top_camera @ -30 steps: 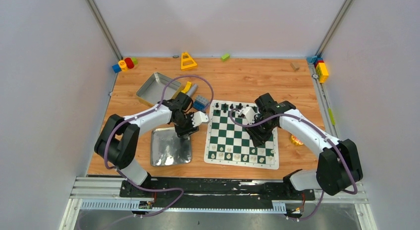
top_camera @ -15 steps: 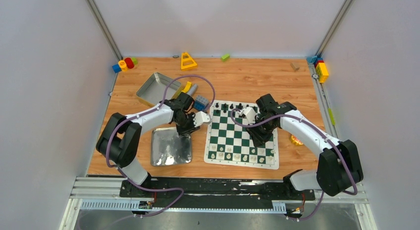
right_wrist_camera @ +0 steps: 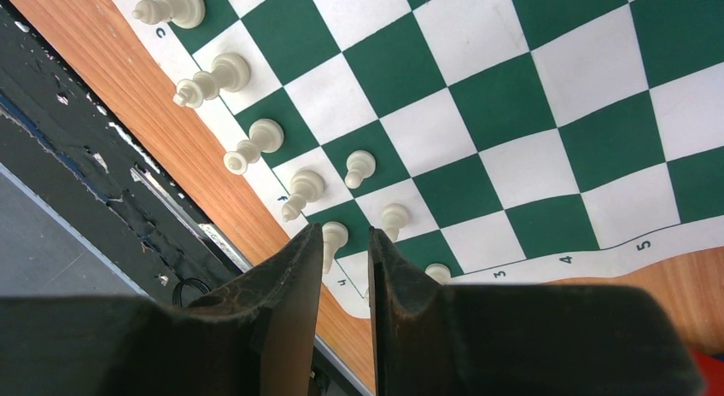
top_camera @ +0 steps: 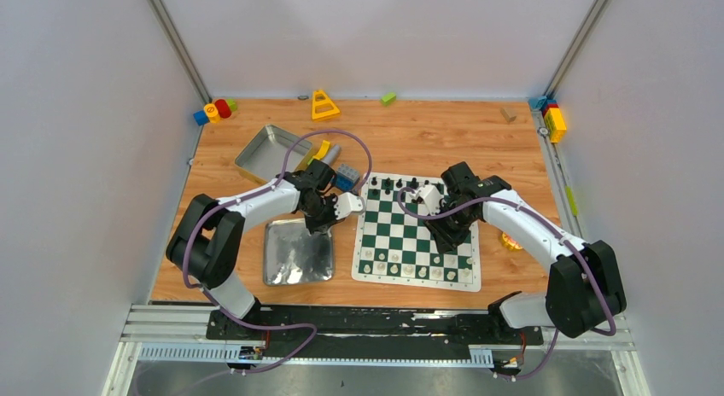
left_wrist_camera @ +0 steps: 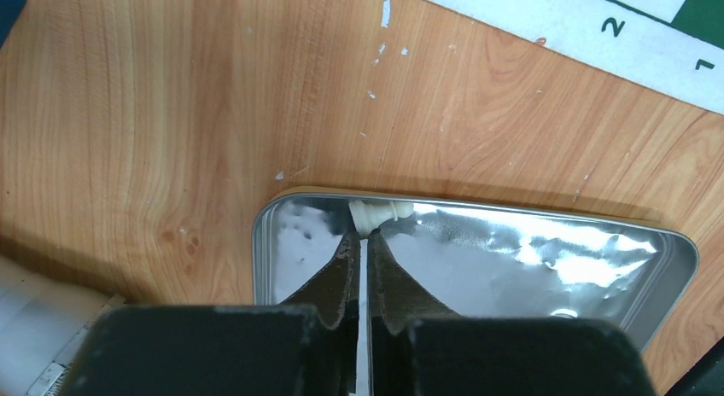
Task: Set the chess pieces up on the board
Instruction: Pick up the chess piece from the storage box.
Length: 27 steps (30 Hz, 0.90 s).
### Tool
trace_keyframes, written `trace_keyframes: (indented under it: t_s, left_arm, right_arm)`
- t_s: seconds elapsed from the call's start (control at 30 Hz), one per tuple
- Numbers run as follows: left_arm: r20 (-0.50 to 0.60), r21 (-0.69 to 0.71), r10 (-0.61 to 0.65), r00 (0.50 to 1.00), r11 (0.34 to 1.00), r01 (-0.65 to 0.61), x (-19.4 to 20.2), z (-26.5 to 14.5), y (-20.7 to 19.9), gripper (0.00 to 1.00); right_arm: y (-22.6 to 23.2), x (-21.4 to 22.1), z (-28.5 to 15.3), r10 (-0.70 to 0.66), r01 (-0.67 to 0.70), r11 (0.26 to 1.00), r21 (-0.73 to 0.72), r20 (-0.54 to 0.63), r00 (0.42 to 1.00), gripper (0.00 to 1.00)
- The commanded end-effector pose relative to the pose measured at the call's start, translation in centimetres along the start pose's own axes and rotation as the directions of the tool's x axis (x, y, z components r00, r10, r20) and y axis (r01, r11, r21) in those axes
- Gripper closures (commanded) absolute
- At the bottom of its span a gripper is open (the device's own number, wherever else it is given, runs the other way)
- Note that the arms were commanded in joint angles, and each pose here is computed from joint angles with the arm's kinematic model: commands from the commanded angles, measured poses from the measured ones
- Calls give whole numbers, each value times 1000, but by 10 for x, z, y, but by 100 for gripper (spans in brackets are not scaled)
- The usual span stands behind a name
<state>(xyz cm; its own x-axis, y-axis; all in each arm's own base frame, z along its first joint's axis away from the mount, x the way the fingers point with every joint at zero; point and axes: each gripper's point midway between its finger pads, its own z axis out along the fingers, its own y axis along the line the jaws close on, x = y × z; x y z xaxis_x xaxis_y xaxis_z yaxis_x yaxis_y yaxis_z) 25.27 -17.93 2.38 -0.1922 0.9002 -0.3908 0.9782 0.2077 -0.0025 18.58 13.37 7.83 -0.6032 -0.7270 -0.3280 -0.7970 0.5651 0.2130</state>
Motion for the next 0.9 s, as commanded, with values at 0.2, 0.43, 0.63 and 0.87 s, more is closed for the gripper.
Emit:
trace_keyframes:
  t_s: [0.2,0.43,0.63,0.87]
  left_arm:
    - [48,-16,-23,999,1000,24,-5,-5,-6,100]
    - [71,-39,-72,995,996,75,-5,-16,-3,100]
    - [109,-47,-151,983,987,156,-1,-30,4,100]
    - [169,31,-272,947,962,270,-1,-40,3,100]
  right_arm:
    - [-3,-17,-5,-21,21,1000,4,54,998,73]
    - [-7,-23,-10,-28,26,999,22,70,997,74]
    - [-8,-31,-12,-31,29,999,23,97,995,74]
    - [-9,-83,-28,-62,60,998,16,281,958,73]
